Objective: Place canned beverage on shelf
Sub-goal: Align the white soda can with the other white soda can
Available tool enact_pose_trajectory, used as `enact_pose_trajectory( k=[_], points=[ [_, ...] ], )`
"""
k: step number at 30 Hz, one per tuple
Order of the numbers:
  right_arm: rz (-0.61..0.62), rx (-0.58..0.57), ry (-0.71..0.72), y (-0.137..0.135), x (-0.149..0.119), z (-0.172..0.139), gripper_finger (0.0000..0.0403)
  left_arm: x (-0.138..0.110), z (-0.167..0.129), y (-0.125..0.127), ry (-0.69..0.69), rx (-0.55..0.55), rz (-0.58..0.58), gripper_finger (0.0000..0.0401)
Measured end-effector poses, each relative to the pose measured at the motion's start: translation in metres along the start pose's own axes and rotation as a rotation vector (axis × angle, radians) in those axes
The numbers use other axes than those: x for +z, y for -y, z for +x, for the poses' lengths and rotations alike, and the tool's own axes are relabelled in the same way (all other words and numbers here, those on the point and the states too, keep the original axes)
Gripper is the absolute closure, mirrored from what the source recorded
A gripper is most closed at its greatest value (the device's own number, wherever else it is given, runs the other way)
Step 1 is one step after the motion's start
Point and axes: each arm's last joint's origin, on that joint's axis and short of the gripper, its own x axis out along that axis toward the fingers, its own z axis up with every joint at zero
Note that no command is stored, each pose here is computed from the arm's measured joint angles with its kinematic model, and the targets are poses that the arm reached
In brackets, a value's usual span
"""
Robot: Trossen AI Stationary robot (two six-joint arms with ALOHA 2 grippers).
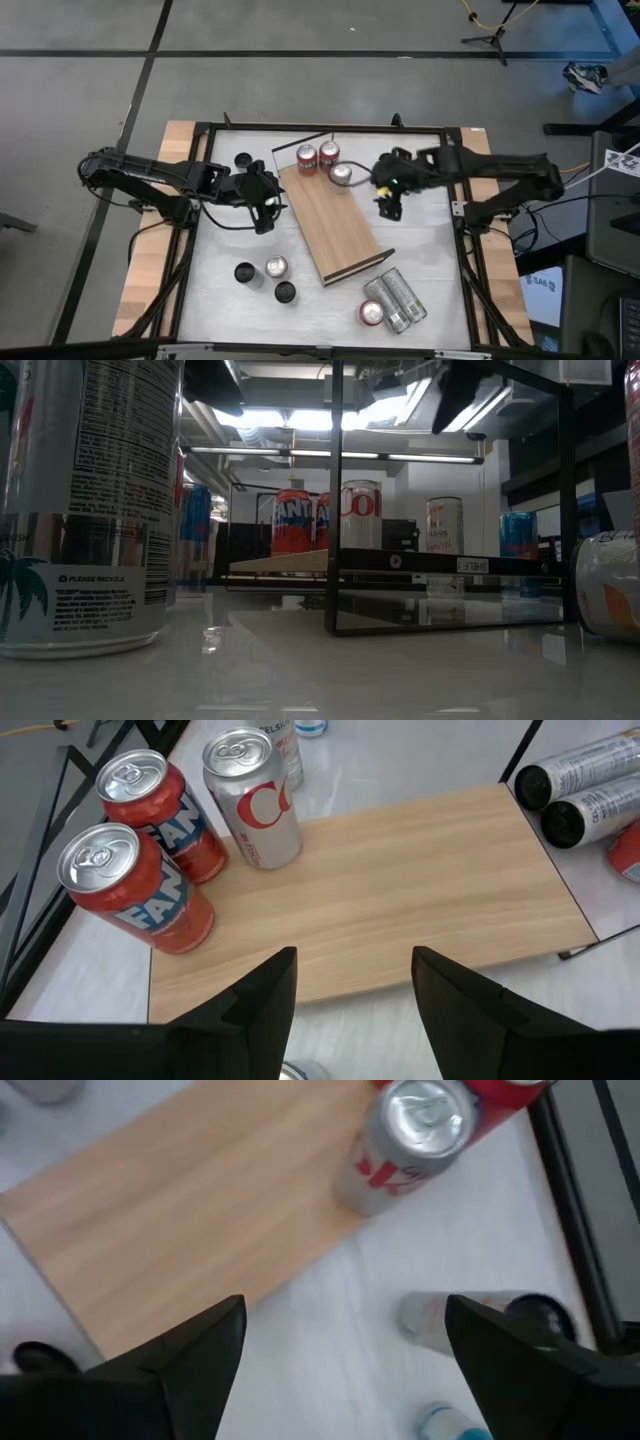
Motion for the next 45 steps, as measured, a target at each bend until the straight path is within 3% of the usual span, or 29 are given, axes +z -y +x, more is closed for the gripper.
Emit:
enact_pose_trajectory(
  k=[10, 19, 22, 26, 33, 36, 42, 45],
  points=[
    [-0.033, 0.071, 0.089, -0.033, -0.02, -0.005, 0.0065, 0.0, 0.0, 0.0, -0.002, -0.006, -0.025, 0.0193],
    [-0.048, 0.098, 0.129, -0.042, -0.017, -0.006, 0.0065, 0.0, 0.0, 0.001, -0.004, -0.013, -0.024, 0.0087],
    [-0.048, 0.097, 0.128, -0.042, -0.017, -0.006, 0.0065, -0.001, 0.0, 0.003, -0.016, -0.067, -0.047, 0.0049],
    [-0.048, 0.097, 0.128, -0.042, -0.017, -0.006, 0.0065, 0.004, 0.005, 0.017, 0.009, -0.173, -0.16, 0.0011],
    [-0.048, 0.097, 0.127, -0.042, -0.017, -0.006, 0.0065, 0.02, 0.016, 0.053, 0.163, -0.367, -0.186, 0.0007],
    [-0.049, 0.097, 0.126, -0.042, -0.017, -0.006, 0.0065, 0.023, 0.014, 0.063, 0.213, -0.402, -0.155, 0.0007],
    [-0.049, 0.097, 0.125, -0.042, -0.017, -0.006, 0.0065, 0.014, 0.003, 0.085, 0.239, -0.472, 0.067, 0.0008],
    [-0.049, 0.097, 0.125, -0.042, -0.017, -0.006, 0.0065, 0.01, -0.002, 0.093, 0.24, -0.474, 0.093, 0.0008]
  ],
)
